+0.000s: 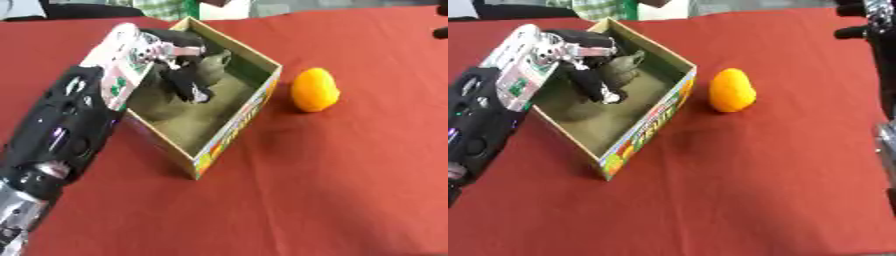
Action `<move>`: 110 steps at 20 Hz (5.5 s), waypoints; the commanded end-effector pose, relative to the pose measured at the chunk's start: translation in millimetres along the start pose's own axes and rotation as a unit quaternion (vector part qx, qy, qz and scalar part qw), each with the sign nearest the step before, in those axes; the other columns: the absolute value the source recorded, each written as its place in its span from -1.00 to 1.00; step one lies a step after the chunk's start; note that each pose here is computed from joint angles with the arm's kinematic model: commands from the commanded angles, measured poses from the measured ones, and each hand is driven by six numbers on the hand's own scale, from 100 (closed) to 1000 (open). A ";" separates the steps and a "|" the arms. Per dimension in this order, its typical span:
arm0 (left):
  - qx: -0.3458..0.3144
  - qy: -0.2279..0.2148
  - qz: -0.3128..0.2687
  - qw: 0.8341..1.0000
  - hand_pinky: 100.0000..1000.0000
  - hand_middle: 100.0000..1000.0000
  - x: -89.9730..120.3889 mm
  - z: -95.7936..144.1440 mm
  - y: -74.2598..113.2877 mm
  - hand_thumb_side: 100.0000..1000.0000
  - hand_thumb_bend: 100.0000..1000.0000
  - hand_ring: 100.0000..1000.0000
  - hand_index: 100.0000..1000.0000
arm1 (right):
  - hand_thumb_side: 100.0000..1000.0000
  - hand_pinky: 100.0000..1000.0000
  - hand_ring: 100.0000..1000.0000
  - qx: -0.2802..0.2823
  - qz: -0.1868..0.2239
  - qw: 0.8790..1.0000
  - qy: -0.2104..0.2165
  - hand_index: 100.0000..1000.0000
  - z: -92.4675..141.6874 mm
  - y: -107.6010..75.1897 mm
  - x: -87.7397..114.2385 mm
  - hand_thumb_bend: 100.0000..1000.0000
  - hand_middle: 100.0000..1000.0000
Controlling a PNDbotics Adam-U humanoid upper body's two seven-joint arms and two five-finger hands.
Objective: Pick up objects on the table and place them in the box.
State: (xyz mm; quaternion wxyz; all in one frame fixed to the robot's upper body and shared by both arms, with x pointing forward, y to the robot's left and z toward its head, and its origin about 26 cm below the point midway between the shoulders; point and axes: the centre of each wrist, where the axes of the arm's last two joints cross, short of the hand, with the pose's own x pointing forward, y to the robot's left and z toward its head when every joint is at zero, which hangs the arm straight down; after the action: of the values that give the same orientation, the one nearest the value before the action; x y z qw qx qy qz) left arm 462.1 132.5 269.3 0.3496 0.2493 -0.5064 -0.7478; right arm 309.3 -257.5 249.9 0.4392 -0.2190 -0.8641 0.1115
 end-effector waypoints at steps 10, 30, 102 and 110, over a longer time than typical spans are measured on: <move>-0.041 0.003 -0.039 0.998 0.59 1.00 -4.3 3.8 10.9 0.22 -0.53 0.95 1.00 | 0.99 0.26 0.51 -0.013 0.000 1.000 -0.015 0.67 -3.2 -6.1 7.4 -1.00 0.33; -0.006 0.057 -0.087 0.995 0.87 1.00 -1.6 22.1 28.4 0.36 -0.35 1.00 1.00 | 0.99 0.26 0.51 -0.016 -0.001 1.000 -0.011 0.66 -1.9 -6.3 5.8 -1.00 0.32; 0.624 0.075 0.230 0.743 0.32 0.64 -38.5 243.0 -52.4 0.64 -1.00 0.62 0.83 | 0.26 0.68 0.88 0.353 0.348 0.859 0.128 1.00 -65.1 -24.2 -11.2 -0.06 0.76; 0.650 0.072 0.242 0.717 0.32 0.63 -33.5 232.4 -58.1 0.65 -1.00 0.61 0.82 | 0.25 0.68 0.89 0.358 0.358 0.848 0.157 0.99 -69.7 -14.2 -37.6 -0.03 0.78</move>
State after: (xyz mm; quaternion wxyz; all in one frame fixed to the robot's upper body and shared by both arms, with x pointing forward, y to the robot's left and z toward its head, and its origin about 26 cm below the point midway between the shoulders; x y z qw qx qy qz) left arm 303.6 308.1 291.3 0.3264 0.3293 -0.8799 -0.1041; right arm 380.0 -283.6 261.4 0.5527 -0.3392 -0.5459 0.5305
